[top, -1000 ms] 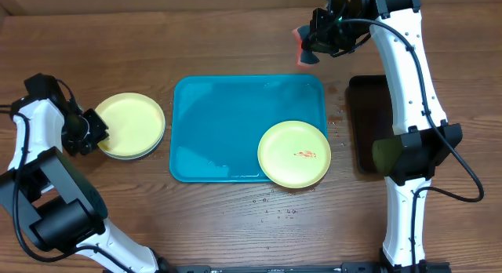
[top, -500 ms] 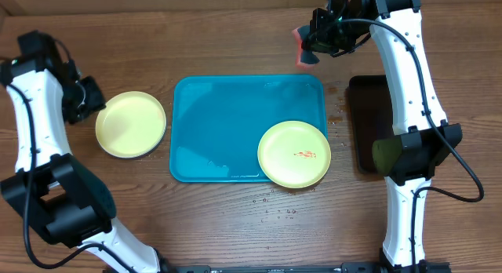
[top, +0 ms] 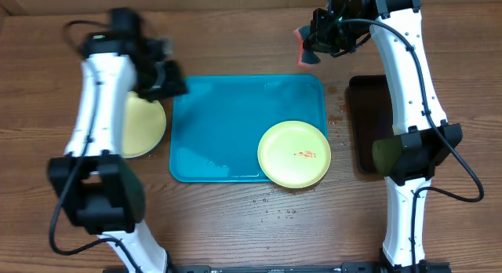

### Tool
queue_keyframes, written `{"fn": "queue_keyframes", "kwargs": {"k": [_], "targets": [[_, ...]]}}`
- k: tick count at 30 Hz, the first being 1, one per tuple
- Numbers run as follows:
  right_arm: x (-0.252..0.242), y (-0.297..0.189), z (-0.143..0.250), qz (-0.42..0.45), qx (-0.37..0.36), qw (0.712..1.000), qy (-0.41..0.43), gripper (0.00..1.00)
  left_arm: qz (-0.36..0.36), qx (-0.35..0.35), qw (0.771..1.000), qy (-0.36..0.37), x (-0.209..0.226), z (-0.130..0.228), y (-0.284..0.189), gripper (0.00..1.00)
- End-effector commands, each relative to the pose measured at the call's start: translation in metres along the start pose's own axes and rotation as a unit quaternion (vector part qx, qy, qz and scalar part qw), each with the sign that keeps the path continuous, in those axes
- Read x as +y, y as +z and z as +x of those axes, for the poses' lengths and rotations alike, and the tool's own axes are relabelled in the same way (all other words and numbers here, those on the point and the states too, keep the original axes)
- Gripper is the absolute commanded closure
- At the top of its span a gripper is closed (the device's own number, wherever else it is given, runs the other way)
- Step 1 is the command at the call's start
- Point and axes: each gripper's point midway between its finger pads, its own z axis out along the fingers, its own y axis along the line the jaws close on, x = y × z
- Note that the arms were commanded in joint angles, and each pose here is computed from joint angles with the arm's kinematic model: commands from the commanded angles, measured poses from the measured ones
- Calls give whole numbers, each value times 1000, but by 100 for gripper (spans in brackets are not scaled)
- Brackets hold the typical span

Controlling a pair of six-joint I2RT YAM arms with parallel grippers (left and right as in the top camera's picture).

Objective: Clean dirty plates on tray and stack at the side
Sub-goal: 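Release yellow plate onto white plate and raise left gripper, then move left gripper to front yellow plate and grasp its rim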

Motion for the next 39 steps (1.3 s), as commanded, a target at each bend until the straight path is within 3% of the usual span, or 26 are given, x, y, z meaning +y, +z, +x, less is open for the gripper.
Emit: {"fn": "queue_keyframes", "kwargs": {"k": [1, 8, 18, 23, 28, 33, 39], "targets": [[10, -16, -2, -6, -19, 1000, -14, 96, 52, 38, 997, 44, -70, 16, 26, 55], [8, -15, 0, -1, -16, 1000, -12, 96, 48, 139, 982, 117, -115, 61, 96, 51], [5, -15, 1, 8, -14, 1000, -9, 96, 32, 237, 959, 152, -129, 112, 153, 53], [5, -15, 1, 8, -15, 1000, -10, 96, 24, 254, 954, 159, -129, 122, 164, 62], [5, -15, 1, 8, -15, 1000, -9, 96, 14, 253, 954, 162, -125, 122, 167, 95], [5, -15, 0, 8, -16, 1000, -10, 96, -23, 230, 959, 162, -106, 106, 168, 96], [9, -1, 3, 7, -6, 1000, -14, 96, -89, 184, 974, 98, -59, 67, 154, 96]]}}
